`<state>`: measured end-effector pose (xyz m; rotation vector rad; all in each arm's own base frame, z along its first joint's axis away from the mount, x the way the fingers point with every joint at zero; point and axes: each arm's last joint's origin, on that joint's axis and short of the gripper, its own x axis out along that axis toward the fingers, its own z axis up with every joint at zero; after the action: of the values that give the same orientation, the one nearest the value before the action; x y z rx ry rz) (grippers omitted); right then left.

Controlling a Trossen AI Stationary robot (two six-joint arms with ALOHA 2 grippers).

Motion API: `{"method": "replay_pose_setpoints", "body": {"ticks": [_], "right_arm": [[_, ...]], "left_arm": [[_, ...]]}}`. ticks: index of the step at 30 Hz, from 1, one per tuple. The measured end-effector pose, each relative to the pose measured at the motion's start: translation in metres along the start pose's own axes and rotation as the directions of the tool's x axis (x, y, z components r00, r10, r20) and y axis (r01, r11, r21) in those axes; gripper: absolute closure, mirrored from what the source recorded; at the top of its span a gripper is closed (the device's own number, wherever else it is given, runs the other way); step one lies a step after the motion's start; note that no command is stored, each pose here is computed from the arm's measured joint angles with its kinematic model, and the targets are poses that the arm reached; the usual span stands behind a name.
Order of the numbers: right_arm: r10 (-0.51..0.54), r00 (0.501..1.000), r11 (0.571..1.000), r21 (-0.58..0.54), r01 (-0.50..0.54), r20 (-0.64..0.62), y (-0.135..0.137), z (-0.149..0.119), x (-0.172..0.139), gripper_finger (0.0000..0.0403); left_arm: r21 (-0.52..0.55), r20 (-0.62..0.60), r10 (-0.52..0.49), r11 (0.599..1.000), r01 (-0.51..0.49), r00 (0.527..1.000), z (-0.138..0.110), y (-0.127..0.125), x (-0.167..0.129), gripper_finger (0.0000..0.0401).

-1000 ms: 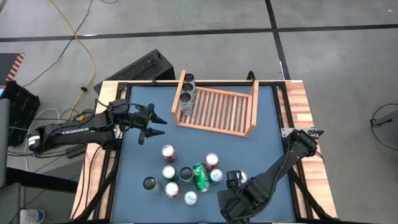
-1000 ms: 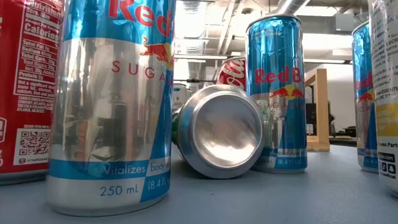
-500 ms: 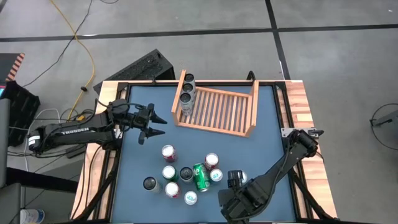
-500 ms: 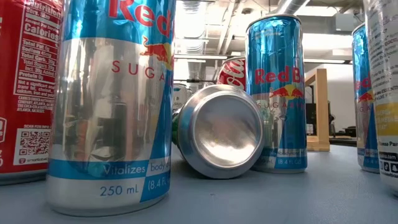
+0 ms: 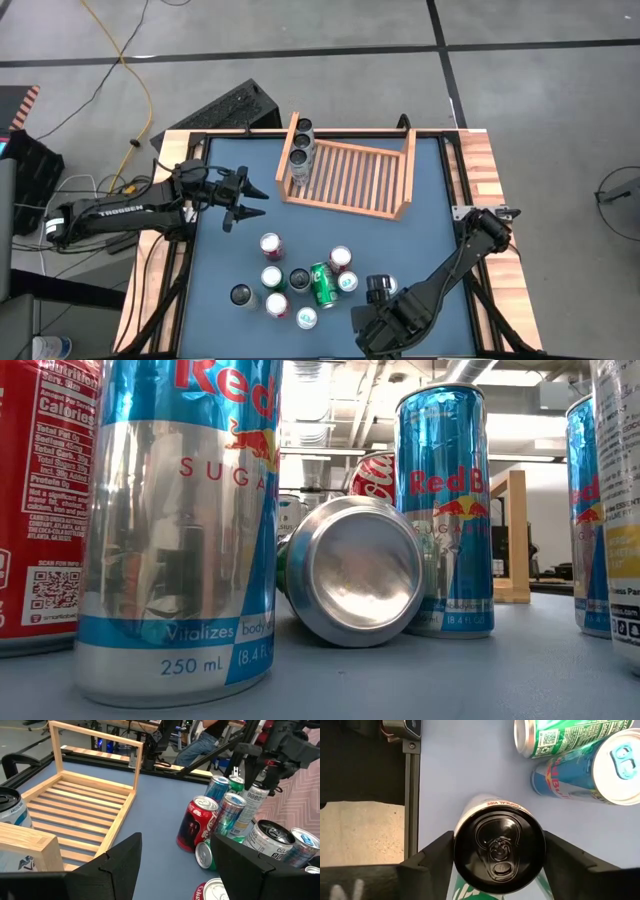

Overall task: Place canned beverage on shelf
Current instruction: Put the white yellow soda can on the shelf

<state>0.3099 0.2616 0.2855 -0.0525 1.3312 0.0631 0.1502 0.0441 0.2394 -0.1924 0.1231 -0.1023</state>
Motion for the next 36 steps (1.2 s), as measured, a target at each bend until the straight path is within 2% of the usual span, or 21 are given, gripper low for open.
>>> {"method": "replay_pose_setpoints", "body": {"ticks": [4, 12, 18, 23, 29, 36], "right_arm": [[0.002, 1.000, 1.000, 0.007, -0.002, -0.001, 0.000, 0.000, 0.000, 0.0179], [-0.031, 0.999, 0.999, 0.015, 0.030, 0.013, -0.007, 0.001, -0.004, 0.0179], [-0.081, 0.997, 0.996, 0.035, 0.081, 0.014, -0.025, -0.001, -0.026, 0.0178], [-0.100, 0.995, 0.993, 0.062, 0.100, -0.003, -0.050, -0.003, -0.051, 0.0178], [-0.109, 0.992, 0.991, 0.080, 0.104, 0.058, -0.089, -0.001, -0.082, 0.0177], [-0.165, 0.986, 0.983, 0.084, 0.162, 0.026, -0.154, 0.008, -0.092, 0.0177]], "left_arm": [[-0.001, 0.000, 0.000, 1.000, 0.000, 1.000, 0.000, 0.000, 0.000, 0.0177], [-0.005, 0.000, 0.000, 1.000, 0.000, 1.000, 0.000, 0.000, 0.000, 0.0177], [-0.006, -0.001, 0.000, 1.000, 0.000, 1.000, 0.000, 0.000, 0.000, 0.0177], [-0.011, -0.007, 0.001, 1.000, -0.001, 1.000, -0.001, 0.000, 0.000, 0.0177], [-0.020, -0.034, 0.005, 1.000, -0.006, 0.999, -0.004, 0.000, 0.000, 0.0177], [-0.022, -0.040, 0.006, 1.000, -0.006, 0.999, -0.004, 0.001, 0.000, 0.0177]]}}
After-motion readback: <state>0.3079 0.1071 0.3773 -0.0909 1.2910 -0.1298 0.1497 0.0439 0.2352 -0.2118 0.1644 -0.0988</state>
